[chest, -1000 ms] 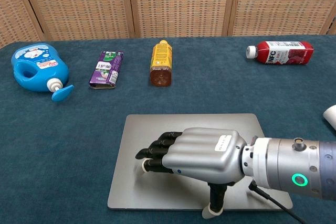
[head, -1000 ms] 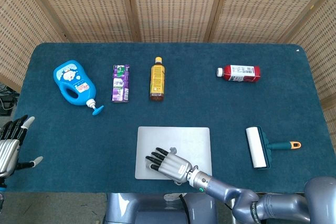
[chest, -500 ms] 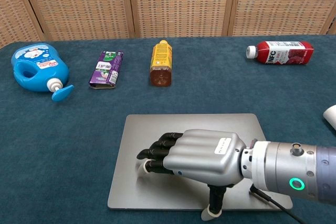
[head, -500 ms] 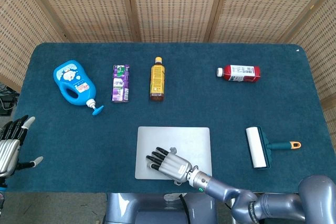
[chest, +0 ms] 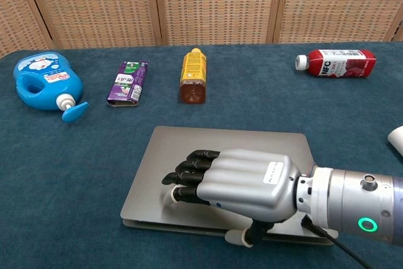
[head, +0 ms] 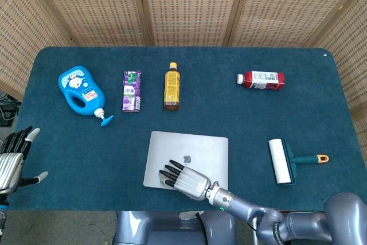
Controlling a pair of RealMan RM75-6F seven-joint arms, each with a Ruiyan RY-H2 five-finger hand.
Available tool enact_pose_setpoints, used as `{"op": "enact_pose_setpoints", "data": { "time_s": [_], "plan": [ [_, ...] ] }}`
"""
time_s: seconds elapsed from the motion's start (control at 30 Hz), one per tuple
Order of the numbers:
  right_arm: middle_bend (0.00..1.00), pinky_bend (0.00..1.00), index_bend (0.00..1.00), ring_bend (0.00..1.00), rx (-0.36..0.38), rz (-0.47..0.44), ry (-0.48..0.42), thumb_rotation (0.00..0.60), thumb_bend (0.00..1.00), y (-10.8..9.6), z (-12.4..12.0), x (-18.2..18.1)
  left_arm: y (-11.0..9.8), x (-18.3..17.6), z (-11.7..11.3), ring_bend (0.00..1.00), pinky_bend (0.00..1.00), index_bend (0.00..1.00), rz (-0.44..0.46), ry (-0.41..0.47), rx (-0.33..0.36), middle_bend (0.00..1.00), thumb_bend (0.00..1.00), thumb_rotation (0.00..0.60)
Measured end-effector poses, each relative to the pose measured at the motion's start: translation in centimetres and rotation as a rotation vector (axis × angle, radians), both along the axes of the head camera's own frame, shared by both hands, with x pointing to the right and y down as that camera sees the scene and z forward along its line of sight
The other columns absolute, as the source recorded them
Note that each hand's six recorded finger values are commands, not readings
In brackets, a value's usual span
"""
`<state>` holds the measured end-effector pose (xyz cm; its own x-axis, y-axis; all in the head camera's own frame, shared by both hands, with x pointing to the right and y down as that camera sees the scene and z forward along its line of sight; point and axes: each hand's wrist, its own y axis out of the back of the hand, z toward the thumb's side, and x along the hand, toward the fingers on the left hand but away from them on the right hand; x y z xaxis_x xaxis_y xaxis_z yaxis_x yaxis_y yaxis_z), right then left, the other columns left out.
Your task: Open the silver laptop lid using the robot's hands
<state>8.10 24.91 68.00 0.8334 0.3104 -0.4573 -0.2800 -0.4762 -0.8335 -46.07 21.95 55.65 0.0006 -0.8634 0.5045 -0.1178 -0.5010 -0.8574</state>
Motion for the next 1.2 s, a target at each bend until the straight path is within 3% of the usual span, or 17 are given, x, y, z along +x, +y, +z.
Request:
{"op": "enact_pose_setpoints", "data": {
  "time_s": [0.27, 0.53, 0.8, 0.97, 1.03, 1.1, 1.2],
  "plan": [
    [0.16, 0.01, 0.16, 0.04, 0.118, 0.009, -0.034, 0.6, 0.53, -1.3, -1.0, 0.2, 0.0, 0.1, 0.1, 0.0, 0.0, 0.0, 0.003, -0.003, -0.002, 0.0, 0.0, 0.6],
    [0.16, 0.08, 0.16, 0.07, 0.434, 0.019, -0.068, 0.6, 0.53, -5.1, -2.8, 1.0, -0.4, 0.3, 0.9, 0.0, 0.0, 0.0, 0.031, -0.033, -0.014, 0.0, 0.0, 0.6],
    [0.17, 0.15, 0.16, 0.1, 0.536, 0.108, -0.036, 0.6, 0.56, -7.9, -3.3, 2.4, -2.0, 1.7, 2.8, 0.0, 0.0, 0.0, 0.152, -0.104, -0.035, 0.0, 0.0, 0.6],
    [0.17, 0.15, 0.16, 0.1, 0.542, 0.159, -0.028, 0.6, 0.57, -8.7, -3.4, 2.6, -3.3, 3.5, 4.6, 0.0, 0.0, 0.0, 0.279, -0.111, -0.044, 0.0, 0.02, 0.6],
    [0.17, 0.15, 0.16, 0.1, 0.532, 0.178, -0.024, 0.6, 0.57, -9.0, -3.4, 2.7, -3.6, 4.2, 5.1, 0.0, 0.0, 0.0, 0.326, -0.104, -0.045, 0.0, 0.13, 0.6],
    [0.17, 0.15, 0.16, 0.1, 0.52, 0.198, -0.022, 0.6, 0.57, -9.4, -3.4, 2.8, -3.9, 5.2, 5.7, 0.0, 0.0, 0.0, 0.378, -0.085, -0.043, 0.0, 0.38, 0.6],
    [0.17, 0.15, 0.16, 0.1, 0.493, 0.228, -0.019, 0.6, 0.57, -9.8, -3.3, 3.0, -4.3, 6.6, 6.5, 0.0, 0.0, 0.06, 0.446, -0.038, -0.04, 0.0, 0.64, 0.6]
  ]
}}
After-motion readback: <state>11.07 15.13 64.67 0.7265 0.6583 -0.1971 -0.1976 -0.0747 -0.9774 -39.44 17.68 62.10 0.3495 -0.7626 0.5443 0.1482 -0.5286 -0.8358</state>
